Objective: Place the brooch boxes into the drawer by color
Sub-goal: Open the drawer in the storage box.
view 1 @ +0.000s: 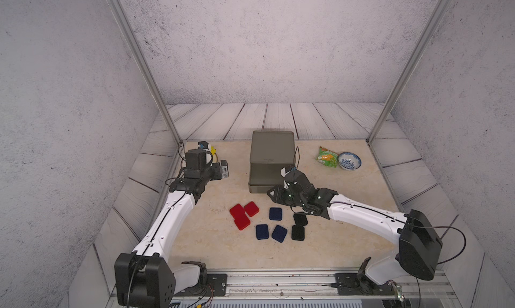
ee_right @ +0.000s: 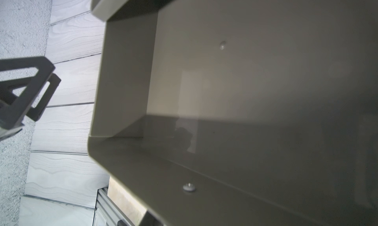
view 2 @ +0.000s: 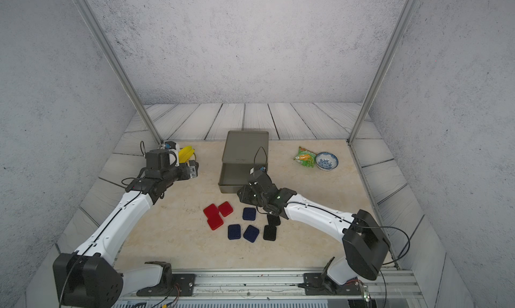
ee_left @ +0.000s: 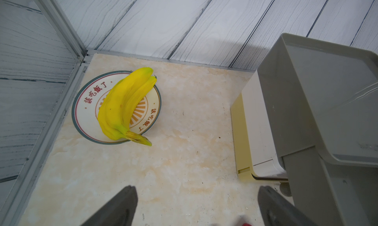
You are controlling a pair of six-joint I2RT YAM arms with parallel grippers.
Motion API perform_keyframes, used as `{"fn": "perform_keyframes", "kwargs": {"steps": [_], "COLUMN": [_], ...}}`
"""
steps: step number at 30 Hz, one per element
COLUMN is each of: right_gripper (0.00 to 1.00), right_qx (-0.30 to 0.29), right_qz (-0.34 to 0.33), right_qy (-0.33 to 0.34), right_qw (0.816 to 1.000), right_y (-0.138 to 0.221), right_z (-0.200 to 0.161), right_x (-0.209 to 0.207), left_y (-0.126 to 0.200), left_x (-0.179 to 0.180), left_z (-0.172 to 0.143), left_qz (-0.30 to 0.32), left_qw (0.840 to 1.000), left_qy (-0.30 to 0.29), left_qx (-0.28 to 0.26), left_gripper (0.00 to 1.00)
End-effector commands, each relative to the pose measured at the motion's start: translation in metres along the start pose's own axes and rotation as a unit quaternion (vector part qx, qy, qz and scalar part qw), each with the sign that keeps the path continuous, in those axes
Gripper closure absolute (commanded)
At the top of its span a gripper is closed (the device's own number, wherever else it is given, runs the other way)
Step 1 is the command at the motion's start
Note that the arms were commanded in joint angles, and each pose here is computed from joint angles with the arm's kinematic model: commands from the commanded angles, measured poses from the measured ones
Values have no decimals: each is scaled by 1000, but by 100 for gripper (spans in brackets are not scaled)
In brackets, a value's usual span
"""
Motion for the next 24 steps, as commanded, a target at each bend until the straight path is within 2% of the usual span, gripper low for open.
{"fn": "perform_keyframes", "kwargs": {"steps": [1, 4, 6, 9, 14, 19, 24], "right_gripper": [79, 71, 56, 38, 31, 22, 21], "right_qx": [2, -2, -3, -2, -9, -24, -78], "right_qz": [-2, -5, -6, -9, -2, -18, -102], "right_qy": [3, 4, 10, 20, 40, 85, 130], "right_qw": [1000, 1000, 1000, 1000, 999, 996, 983], "right_y": [6, 6, 6, 9, 21, 52, 95], "right_z": [-5, -4, -4, -4, -2, -2, -7], "right_x": [-2, -3, -3, -1, 3, 5, -31], "left_y": [0, 1, 1, 1, 1, 5, 7], "left_x": [-3, -3, -3, -4, -4, -5, -6], "left_z": [0, 0, 1, 1, 1, 5, 8], "left_qz": [-9, -10, -12, -16, -20, -25, -32], "left_qw": [1000, 1000, 1000, 1000, 1000, 1000, 999], "left_qy": [-1, -1, -1, -1, -1, -3, -5], "left_qx": [3, 2, 0, -1, -3, -9, -17], "left_gripper": [2, 1, 2, 1, 1, 1, 2]}}
Point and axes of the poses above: each gripper's point midway between its finger pads, its own y axis back along the fingers, its own x axis along the line the jaws close on, z = x × y, the point moved 10 cm from there along y, back along the fingers, and after that the axes turned 13 degrees about -y, right-handed, at the moved point
